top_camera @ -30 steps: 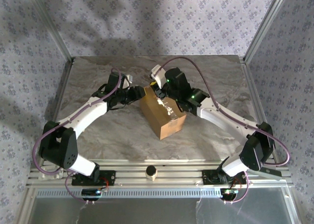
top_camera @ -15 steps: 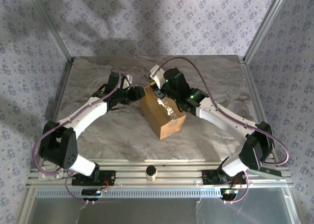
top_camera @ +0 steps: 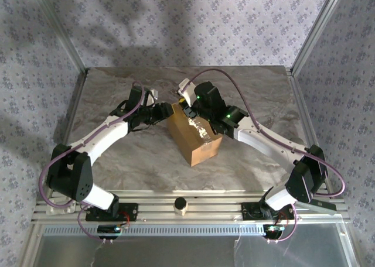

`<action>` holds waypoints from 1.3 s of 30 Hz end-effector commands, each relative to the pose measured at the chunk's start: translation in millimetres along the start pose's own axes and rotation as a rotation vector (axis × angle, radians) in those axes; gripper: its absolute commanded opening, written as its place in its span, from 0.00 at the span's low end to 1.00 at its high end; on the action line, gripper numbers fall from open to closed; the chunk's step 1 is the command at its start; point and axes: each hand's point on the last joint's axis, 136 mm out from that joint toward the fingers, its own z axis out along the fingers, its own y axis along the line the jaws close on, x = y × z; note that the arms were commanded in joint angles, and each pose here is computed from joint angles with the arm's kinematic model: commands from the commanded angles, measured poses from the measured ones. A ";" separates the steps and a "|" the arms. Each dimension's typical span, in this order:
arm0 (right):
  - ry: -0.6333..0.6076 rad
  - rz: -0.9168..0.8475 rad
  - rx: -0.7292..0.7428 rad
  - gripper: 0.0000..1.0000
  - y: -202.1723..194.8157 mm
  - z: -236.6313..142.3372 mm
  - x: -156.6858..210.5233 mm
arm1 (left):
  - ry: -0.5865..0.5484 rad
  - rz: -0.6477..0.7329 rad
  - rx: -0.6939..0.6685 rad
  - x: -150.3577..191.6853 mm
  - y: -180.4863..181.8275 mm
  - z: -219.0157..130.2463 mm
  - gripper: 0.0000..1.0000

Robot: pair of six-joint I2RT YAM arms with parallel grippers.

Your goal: Unpack the express box

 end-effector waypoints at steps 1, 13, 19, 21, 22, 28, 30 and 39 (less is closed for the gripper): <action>0.032 0.002 0.006 0.00 2.6 0.3 9.7 | 0.039 -0.028 -0.064 14.5 19.4 6.5 0.51; 0.097 -0.023 0.007 0.00 9.4 -1.5 34.1 | 0.035 -0.035 -0.074 14.2 21.3 6.6 0.51; 0.112 -0.050 0.022 0.00 9.3 -5.2 39.6 | 0.032 -0.038 -0.081 13.8 22.6 5.8 0.51; 0.111 -0.063 0.026 0.00 8.8 -6.6 39.4 | 0.030 -0.035 -0.080 13.2 21.6 5.2 0.51; 0.111 -0.067 0.029 0.00 8.0 -7.5 39.0 | 0.030 -0.032 -0.080 12.9 20.9 4.9 0.51; 0.113 -0.076 0.034 0.00 7.4 -10.3 38.0 | 0.024 -0.035 -0.081 11.1 19.9 2.9 0.51; 0.111 -0.073 0.031 0.00 8.4 -11.2 37.5 | 0.026 -0.037 -0.082 12.0 20.3 2.9 0.51; 0.113 -0.047 0.025 0.00 10.3 -11.0 39.2 | 0.017 -0.007 -0.096 7.9 16.0 -6.8 0.51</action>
